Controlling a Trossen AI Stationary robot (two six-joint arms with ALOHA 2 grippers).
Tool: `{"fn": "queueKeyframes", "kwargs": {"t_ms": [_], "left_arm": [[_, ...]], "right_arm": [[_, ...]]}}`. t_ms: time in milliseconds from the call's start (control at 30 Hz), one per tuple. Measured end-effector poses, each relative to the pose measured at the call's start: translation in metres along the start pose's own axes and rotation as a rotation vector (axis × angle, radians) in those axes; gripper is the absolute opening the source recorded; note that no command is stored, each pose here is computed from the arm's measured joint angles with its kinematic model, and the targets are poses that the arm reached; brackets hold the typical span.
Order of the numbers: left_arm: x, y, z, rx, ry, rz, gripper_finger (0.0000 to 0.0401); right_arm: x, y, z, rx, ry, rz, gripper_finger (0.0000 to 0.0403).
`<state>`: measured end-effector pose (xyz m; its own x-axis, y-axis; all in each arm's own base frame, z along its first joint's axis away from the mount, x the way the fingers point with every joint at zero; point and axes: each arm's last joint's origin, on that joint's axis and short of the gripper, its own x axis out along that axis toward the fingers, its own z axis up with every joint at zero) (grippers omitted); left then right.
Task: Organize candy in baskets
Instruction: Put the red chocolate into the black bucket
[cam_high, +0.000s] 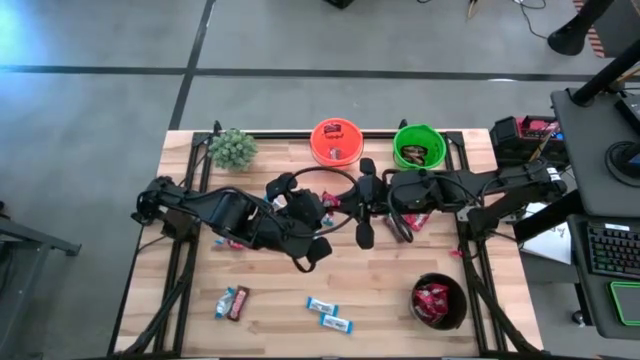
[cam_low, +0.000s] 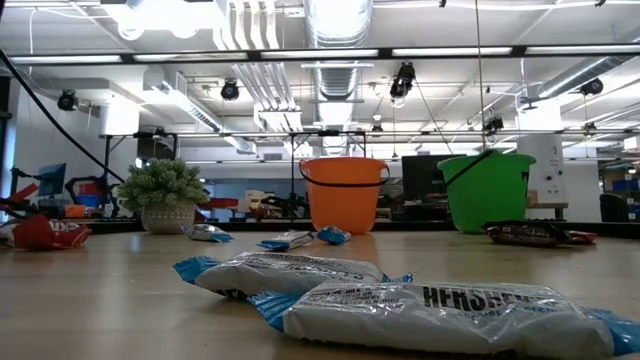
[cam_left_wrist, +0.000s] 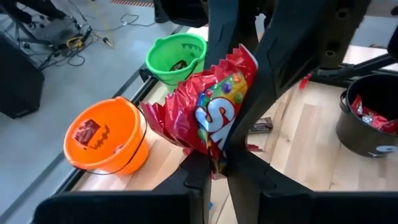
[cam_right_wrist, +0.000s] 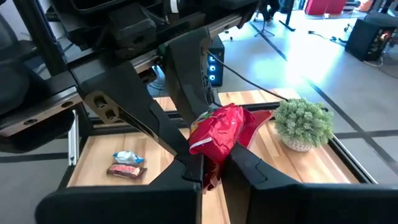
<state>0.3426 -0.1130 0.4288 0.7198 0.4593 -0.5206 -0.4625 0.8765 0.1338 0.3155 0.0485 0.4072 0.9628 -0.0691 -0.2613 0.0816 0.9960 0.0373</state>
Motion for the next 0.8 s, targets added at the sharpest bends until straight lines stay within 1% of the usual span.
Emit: {"fn": "queueKeyframes", "kwargs": {"t_ms": [200, 367, 433, 500, 567, 667, 800], "left_arm": [[-0.001, 0.0, 0.0, 0.037, 0.003, -0.008, 0.0027], [-0.013, 0.006, 0.012, 0.018, -0.008, -0.079, 0.0029], [-0.02, 0.009, 0.016, 0.022, -0.011, -0.098, 0.0037], [-0.027, 0.012, 0.021, 0.012, -0.006, -0.147, 0.0051], [-0.034, 0.017, 0.024, 0.009, -0.002, -0.172, 0.007], [-0.041, 0.025, 0.027, 0.015, -0.003, -0.142, 0.0102], [-0.042, 0.03, 0.025, 0.04, -0.02, -0.025, 0.0134]], "right_arm": [[-0.004, -0.001, 0.002, 0.007, 0.0, -0.004, 0.0019], [-0.01, -0.002, 0.01, -0.013, 0.012, -0.015, 0.0019], [-0.013, -0.004, 0.01, -0.03, 0.036, -0.054, 0.0019], [-0.014, -0.007, 0.007, -0.055, 0.087, -0.118, 0.0019], [-0.017, -0.011, 0.004, -0.075, 0.133, -0.194, 0.0019], [-0.024, -0.019, 0.0, -0.109, 0.208, -0.302, 0.0019], [-0.032, -0.031, -0.003, -0.102, 0.272, -0.368, 0.0019]]}}
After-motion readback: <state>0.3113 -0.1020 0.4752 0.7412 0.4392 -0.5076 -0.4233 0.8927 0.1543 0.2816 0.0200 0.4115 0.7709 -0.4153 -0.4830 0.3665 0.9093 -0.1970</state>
